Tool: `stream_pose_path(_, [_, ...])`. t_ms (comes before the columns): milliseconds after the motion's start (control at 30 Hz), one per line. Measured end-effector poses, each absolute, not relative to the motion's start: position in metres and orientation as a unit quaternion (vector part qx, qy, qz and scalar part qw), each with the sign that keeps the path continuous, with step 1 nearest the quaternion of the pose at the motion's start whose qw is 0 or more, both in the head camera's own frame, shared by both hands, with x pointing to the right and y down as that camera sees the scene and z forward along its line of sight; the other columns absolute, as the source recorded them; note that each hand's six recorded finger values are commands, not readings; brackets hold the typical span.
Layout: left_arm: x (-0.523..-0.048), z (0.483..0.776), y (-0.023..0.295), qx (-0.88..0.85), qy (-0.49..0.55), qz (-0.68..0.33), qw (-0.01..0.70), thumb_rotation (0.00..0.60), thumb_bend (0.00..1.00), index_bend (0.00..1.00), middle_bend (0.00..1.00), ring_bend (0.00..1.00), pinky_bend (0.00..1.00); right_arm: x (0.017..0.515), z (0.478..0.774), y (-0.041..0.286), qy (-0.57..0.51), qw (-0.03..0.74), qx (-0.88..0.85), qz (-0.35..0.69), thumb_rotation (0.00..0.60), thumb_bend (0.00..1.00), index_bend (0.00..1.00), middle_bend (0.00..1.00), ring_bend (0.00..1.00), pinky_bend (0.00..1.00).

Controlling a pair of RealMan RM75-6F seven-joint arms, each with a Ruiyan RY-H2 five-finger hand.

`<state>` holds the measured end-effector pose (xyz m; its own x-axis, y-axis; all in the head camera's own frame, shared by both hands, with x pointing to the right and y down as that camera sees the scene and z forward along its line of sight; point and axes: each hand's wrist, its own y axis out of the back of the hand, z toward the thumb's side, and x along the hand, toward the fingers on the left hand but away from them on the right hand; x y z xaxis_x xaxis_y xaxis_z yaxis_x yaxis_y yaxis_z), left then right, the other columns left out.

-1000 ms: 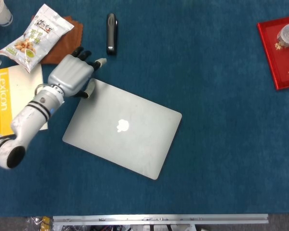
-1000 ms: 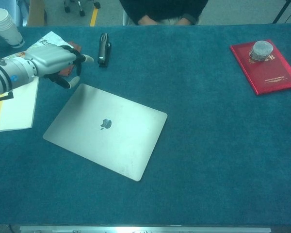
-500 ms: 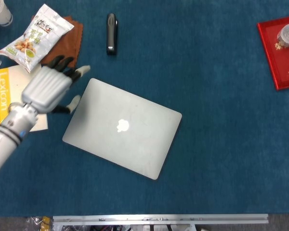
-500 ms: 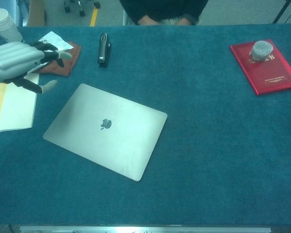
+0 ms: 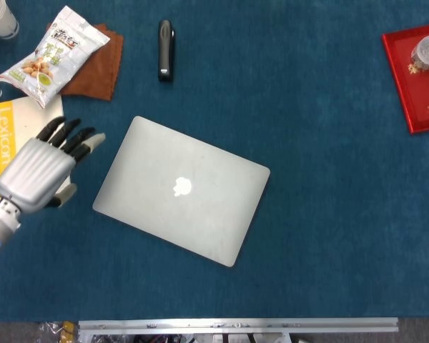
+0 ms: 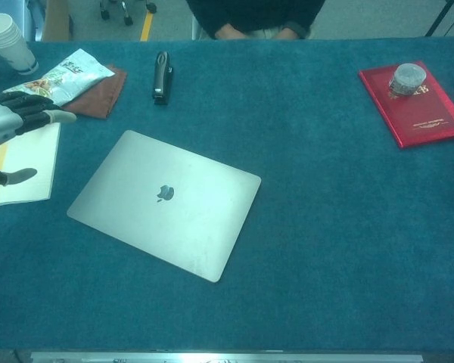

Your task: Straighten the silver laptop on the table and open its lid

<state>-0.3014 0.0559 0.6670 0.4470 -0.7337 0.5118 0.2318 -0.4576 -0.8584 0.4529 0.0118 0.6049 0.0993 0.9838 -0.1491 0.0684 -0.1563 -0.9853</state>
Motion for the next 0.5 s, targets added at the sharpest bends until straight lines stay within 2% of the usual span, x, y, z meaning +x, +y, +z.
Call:
stream_pose_path(333, [-0.301, 0.671, 0.084, -0.708, 0.142, -0.465, 0.512, 0.600, 0.32, 0.01, 0.04, 0.00, 0.06, 0.444, 0.603, 0.005, -0.454, 0.471, -0.574, 0.493, 0.600, 0.00, 0.00, 0.10, 0.00, 0.24])
stream_pose_path(500, [-0.295, 0.683, 0.107, -0.720, 0.114, -0.449, 0.517, 0.600, 0.32, 0.00, 0.03, 0.00, 0.06, 0.441, 0.602, 0.003, -0.453, 0.475, -0.572, 0.492, 0.600, 0.00, 0.01, 0.10, 0.00, 0.24])
